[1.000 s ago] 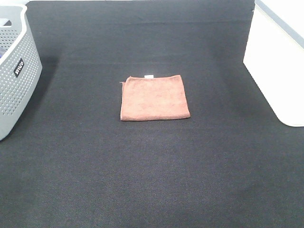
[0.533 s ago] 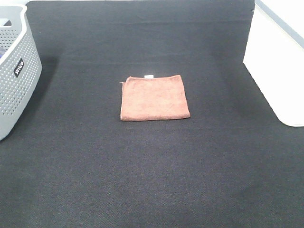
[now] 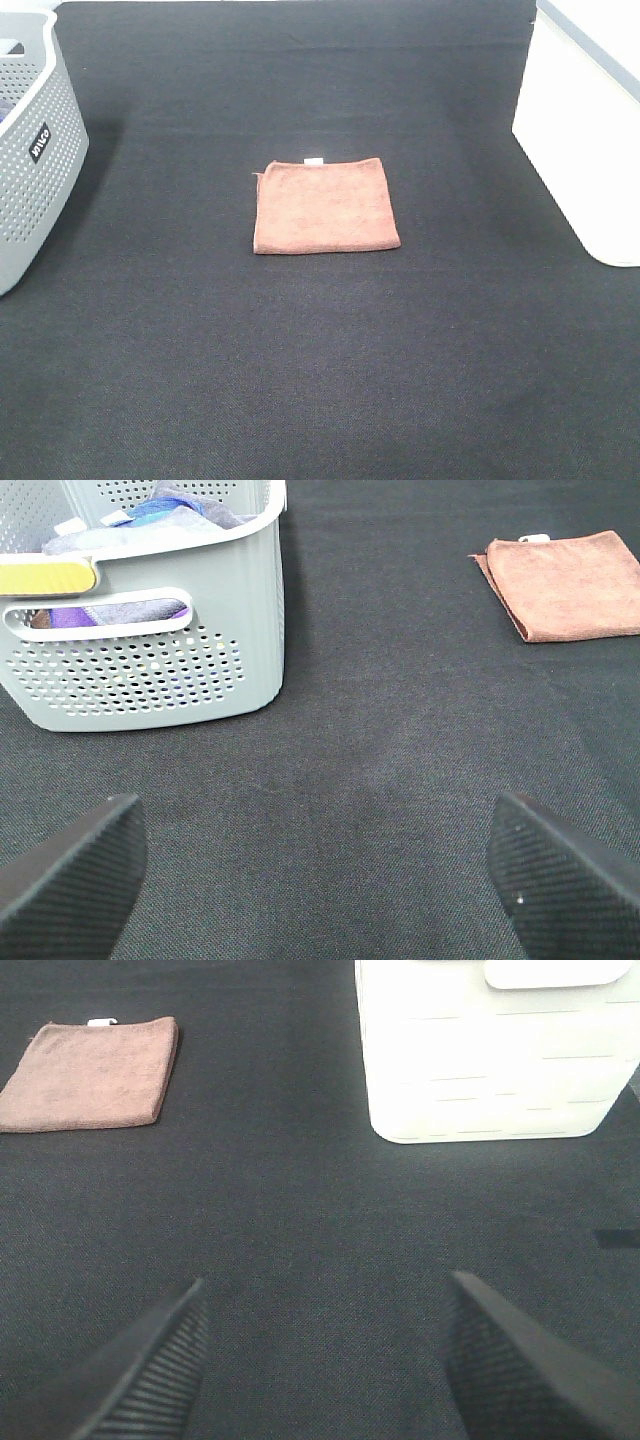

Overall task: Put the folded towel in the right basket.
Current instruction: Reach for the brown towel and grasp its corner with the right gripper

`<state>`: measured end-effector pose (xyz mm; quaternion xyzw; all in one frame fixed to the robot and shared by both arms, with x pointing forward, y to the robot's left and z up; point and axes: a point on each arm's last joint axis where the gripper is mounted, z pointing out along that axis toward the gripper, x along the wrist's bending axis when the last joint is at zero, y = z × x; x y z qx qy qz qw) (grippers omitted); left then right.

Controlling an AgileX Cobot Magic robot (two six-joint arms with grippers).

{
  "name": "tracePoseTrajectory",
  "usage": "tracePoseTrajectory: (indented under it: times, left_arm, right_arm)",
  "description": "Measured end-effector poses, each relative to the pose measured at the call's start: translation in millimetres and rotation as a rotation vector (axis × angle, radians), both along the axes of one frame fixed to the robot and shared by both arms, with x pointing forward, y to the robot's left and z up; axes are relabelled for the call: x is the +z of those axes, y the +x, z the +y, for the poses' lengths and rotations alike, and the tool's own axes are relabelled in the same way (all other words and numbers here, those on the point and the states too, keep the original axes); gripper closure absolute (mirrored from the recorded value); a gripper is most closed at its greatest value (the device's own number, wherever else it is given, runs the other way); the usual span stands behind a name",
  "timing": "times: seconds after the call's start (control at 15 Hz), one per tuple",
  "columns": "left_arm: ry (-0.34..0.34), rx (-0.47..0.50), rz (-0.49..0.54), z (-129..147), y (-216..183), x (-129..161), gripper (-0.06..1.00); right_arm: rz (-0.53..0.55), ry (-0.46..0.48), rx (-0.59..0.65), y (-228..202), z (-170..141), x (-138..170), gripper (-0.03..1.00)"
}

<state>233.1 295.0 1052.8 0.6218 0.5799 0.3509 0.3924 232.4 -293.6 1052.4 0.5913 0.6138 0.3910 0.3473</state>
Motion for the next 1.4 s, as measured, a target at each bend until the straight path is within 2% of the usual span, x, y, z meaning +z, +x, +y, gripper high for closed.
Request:
tracePoseTrajectory:
  times: [1.4]
  left_arm:
    - [0.000, 0.000, 0.000, 0.0, 0.0, 0.0, 0.07]
  right_arm:
    - [0.000, 0.000, 0.000, 0.0, 0.0, 0.0, 0.34]
